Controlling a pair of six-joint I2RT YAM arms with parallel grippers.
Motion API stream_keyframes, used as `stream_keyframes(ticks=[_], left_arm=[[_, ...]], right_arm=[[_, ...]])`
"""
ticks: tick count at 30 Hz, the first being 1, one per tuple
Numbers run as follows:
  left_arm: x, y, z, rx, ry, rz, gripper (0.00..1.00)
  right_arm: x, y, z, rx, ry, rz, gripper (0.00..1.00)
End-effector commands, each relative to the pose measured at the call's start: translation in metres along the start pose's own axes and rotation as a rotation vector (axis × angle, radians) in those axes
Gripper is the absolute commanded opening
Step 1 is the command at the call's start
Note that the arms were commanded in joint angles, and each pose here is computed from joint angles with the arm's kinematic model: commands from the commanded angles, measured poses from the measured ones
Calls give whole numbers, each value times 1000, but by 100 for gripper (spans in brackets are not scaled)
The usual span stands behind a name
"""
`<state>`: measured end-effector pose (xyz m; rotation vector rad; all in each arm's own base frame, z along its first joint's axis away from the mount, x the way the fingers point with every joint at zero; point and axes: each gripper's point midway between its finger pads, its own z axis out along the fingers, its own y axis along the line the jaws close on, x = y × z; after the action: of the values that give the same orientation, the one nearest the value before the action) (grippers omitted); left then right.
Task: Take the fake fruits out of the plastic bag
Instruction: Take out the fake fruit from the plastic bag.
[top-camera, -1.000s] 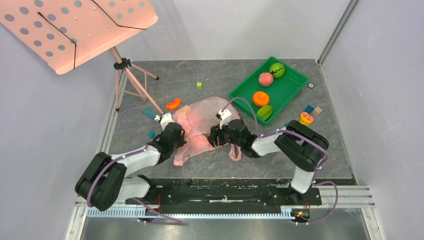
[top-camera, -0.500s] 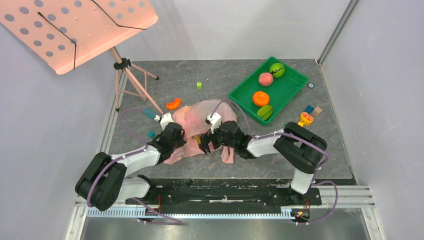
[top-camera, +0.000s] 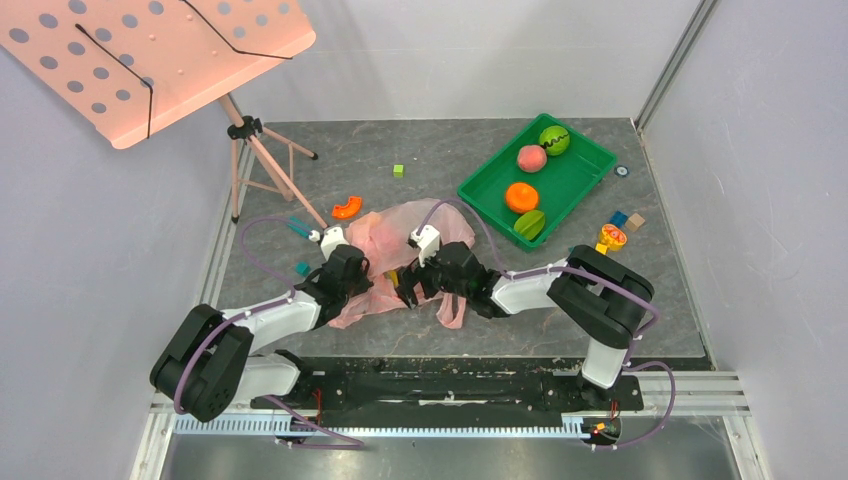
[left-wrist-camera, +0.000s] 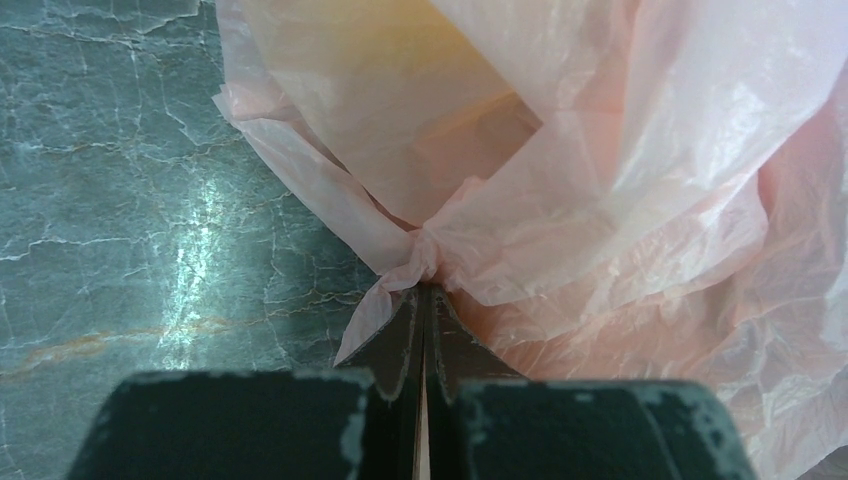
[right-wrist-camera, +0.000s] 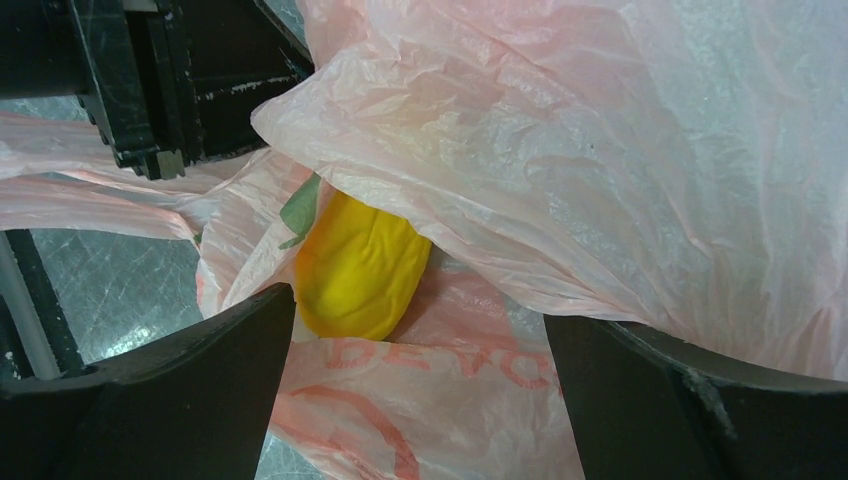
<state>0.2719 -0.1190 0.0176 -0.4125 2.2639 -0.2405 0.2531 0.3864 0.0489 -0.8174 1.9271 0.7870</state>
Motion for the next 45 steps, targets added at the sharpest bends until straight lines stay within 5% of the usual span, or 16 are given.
stream_keyframes(ticks=[1, 18, 40, 45], left_arm=[[-1, -5, 0, 24, 12, 15, 2], [5, -7, -2, 50, 30, 7, 2], [14, -5, -1, 61, 44, -8, 2], [12, -6, -1, 63, 40, -6, 2]], right_arm=[[-38, 18, 1, -45, -91, 14, 98], [-57, 39, 17, -78, -120, 46, 98], [-1, 25, 58, -19, 43, 44, 98], [-7, 22, 53, -5, 12, 25, 86]])
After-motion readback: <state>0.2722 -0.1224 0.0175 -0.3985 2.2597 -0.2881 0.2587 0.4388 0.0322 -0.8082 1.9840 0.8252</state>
